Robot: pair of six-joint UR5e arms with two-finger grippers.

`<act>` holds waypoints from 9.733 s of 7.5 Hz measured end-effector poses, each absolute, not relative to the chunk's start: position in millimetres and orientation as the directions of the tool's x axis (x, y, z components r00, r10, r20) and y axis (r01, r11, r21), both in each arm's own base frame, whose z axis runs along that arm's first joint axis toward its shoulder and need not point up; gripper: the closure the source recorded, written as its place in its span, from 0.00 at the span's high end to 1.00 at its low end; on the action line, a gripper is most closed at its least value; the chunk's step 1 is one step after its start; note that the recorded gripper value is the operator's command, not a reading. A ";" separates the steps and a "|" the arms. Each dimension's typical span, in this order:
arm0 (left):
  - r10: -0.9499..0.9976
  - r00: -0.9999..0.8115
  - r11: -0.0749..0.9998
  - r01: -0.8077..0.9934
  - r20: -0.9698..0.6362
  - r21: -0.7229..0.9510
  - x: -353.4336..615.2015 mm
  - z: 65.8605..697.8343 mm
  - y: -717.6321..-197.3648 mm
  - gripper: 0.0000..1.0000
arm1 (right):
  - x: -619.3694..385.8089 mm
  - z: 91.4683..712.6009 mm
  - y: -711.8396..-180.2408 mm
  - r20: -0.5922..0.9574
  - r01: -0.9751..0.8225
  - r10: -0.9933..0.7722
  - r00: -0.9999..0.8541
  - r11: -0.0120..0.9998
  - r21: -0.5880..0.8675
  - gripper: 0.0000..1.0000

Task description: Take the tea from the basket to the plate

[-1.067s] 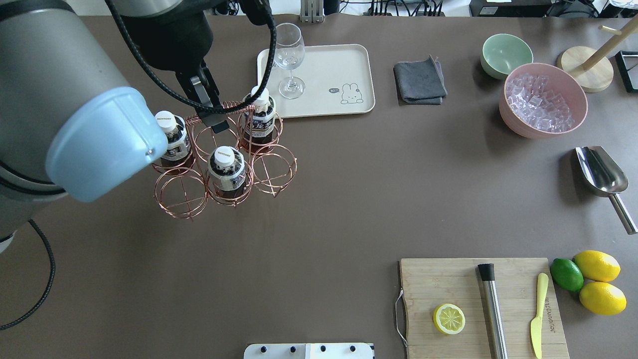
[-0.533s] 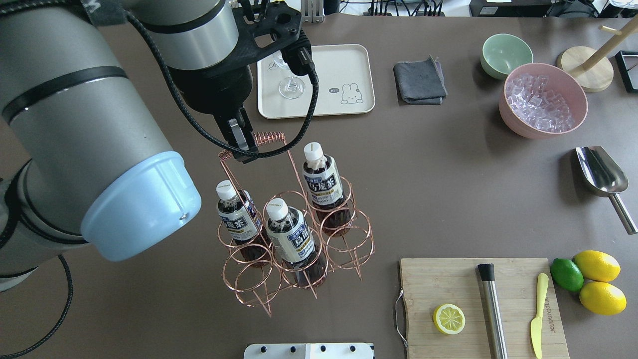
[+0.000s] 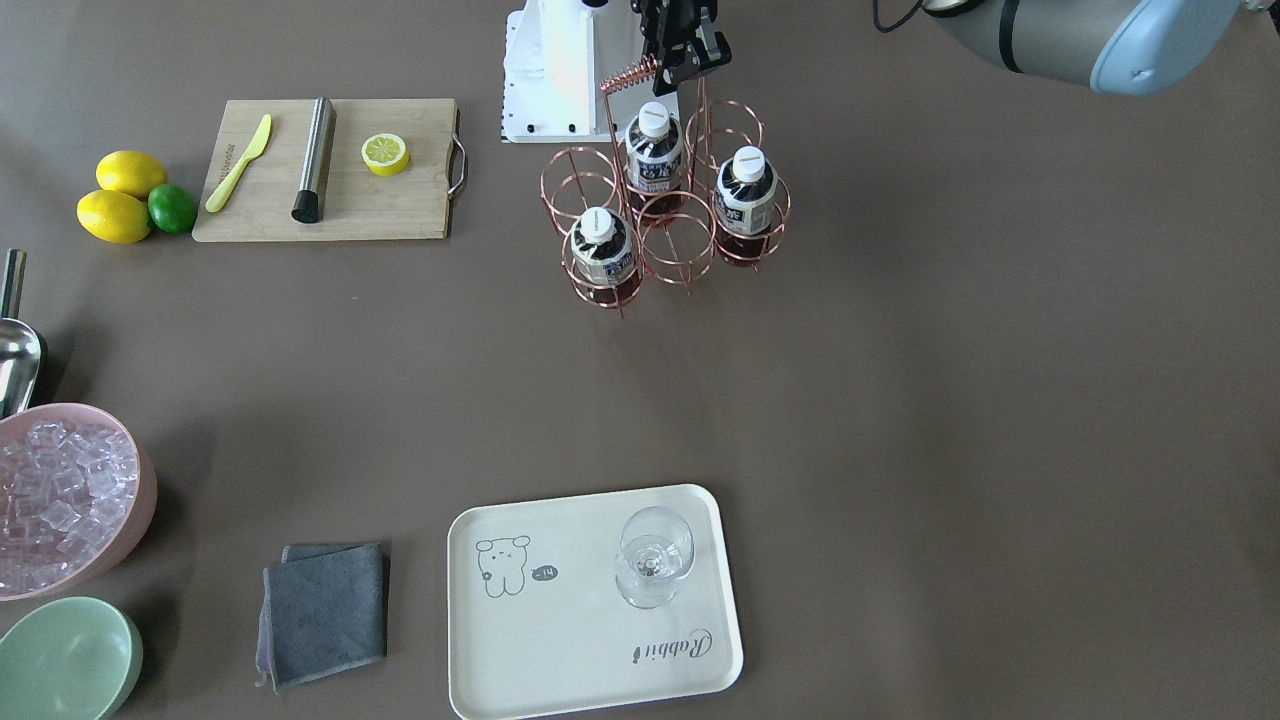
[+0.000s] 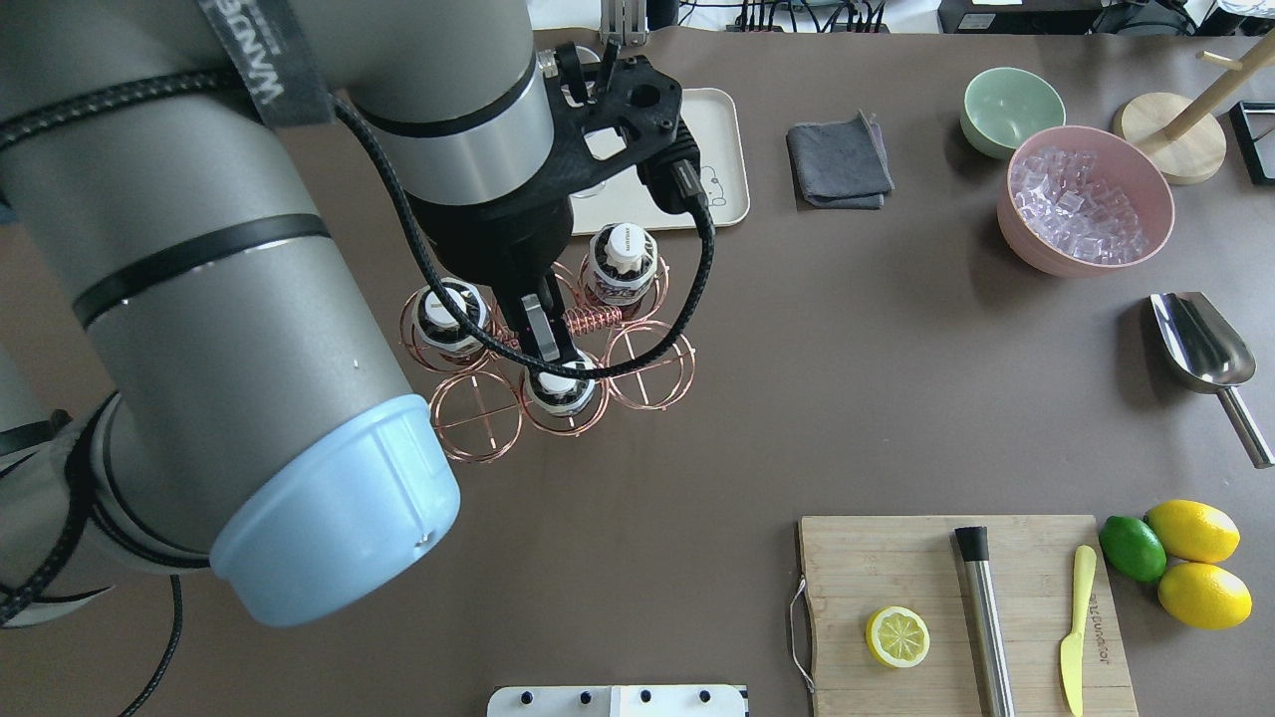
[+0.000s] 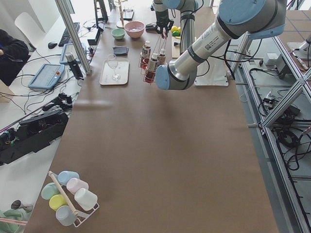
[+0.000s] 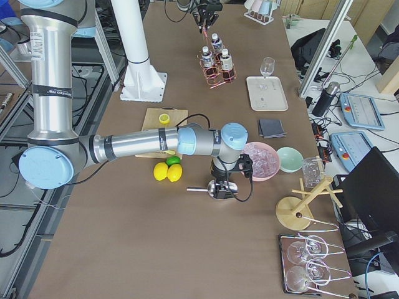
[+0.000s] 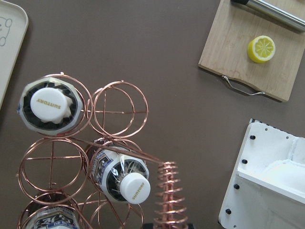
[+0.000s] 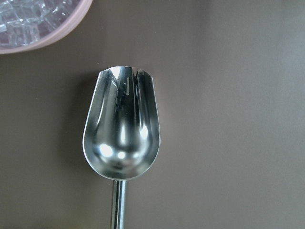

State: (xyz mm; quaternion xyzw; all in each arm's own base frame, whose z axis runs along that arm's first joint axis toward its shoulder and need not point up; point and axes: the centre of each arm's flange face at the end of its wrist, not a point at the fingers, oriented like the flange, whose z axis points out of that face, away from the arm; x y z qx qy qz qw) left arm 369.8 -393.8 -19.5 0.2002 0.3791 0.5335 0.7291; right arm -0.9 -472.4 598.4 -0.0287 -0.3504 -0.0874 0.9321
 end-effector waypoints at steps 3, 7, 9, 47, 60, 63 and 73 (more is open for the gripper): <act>0.945 0.122 0.309 -0.639 -0.303 0.705 391.5 -23.5 -374.4 0.00 | -7.4 551.0 -472.4 0.699 0.181 -0.196 0.688 0.979 0.096 1.00; 0.946 0.120 0.306 -0.640 -0.301 0.705 394.3 -24.9 -373.4 0.00 | -40.5 477.8 -484.4 0.759 0.022 -0.008 0.651 1.000 -0.008 1.00; 0.946 0.118 0.305 -0.644 -0.303 0.701 396.4 -23.0 -372.6 0.00 | -114.2 413.5 -514.7 0.766 -0.043 0.117 0.632 0.992 -0.117 1.00; 0.935 0.118 0.317 -0.698 -0.334 0.641 428.8 0.4 -383.1 0.00 | -376.8 109.0 -469.8 0.611 -0.015 0.668 0.426 0.680 -0.733 0.00; 0.938 0.126 0.318 -0.683 -0.323 0.658 417.0 -10.7 -385.0 0.00 | -324.1 186.9 -742.6 0.606 -0.109 0.685 0.404 0.694 -0.712 0.00; 0.936 0.144 0.330 -0.672 -0.320 0.663 403.4 -22.1 -391.2 0.00 | -353.4 176.7 -762.4 0.660 -0.119 0.630 0.409 0.754 -0.646 0.00; 0.928 0.248 0.370 -0.704 -0.278 0.607 252.0 10.5 -468.3 0.00 | -419.7 148.2 -740.6 0.784 -0.128 0.433 0.445 0.897 -0.423 0.00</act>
